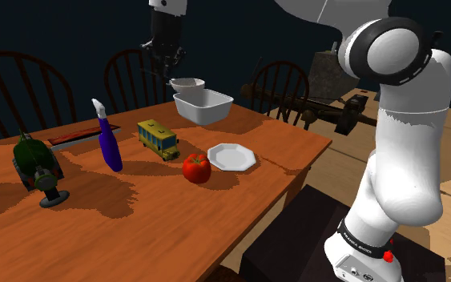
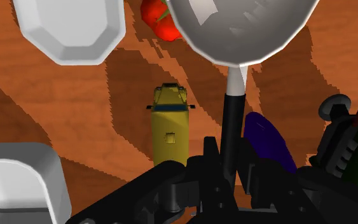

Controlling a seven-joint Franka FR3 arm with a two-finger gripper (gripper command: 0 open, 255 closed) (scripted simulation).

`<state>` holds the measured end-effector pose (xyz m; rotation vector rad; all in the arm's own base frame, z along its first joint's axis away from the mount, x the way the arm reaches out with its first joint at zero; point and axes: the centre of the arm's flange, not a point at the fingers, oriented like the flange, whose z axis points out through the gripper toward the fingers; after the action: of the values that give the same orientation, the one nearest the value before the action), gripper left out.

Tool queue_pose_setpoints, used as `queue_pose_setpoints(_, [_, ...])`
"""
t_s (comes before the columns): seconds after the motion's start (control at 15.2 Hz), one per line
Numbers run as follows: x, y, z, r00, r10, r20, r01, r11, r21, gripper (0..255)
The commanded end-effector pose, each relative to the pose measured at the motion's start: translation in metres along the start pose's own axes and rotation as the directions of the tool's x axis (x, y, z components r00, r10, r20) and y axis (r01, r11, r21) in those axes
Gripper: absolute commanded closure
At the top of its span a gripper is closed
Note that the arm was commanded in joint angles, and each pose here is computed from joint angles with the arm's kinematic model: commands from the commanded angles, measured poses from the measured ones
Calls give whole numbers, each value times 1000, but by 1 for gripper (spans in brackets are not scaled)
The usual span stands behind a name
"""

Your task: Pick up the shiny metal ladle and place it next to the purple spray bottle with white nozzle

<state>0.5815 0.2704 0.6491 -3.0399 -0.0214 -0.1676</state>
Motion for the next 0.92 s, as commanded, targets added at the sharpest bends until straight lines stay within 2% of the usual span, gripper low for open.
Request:
queue_pose_setpoints(0.0, [5,-25,2,1000,1,0,-1,1000,0,255])
queue_pose_setpoints(0.13, [9,-42,5,1000,1,0,-1,1000,0,255])
queue_pose_setpoints(0.86, [3,-36,62,1000,1,0,-1,1000,0,255])
